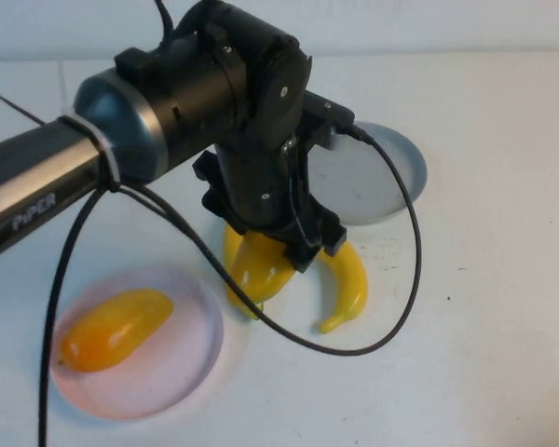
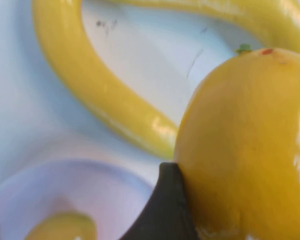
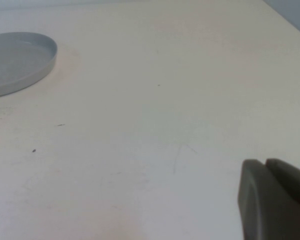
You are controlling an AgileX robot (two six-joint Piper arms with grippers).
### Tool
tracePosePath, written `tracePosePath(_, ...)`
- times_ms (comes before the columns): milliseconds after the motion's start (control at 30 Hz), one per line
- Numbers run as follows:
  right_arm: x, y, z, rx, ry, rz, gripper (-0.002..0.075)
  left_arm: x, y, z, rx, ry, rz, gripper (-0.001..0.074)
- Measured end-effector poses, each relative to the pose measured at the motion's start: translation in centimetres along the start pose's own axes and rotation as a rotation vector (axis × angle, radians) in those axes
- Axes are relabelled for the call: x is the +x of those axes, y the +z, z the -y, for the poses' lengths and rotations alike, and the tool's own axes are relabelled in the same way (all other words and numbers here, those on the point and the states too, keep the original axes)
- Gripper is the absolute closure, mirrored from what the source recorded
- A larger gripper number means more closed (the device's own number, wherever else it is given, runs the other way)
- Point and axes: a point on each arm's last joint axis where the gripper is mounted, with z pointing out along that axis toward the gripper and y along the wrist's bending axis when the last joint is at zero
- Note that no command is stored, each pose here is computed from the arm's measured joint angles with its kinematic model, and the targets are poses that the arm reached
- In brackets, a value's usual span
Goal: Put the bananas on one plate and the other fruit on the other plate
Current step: Put one type of fruit in the left plate
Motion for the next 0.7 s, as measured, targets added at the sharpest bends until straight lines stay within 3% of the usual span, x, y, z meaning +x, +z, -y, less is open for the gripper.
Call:
tracePosePath(433,0.0,0.0,0.0,0.000,0.000,0.000,0.0743,7.8,-0.6,-1.2,-0.098,0.007,-0.132,0.0181)
tracePosePath(700,0.0,0.0,0.0,0.000,0.000,0.000,0.0743,9.6,2.0,-1.5,-0.136,0.021,-0.175,0.0181)
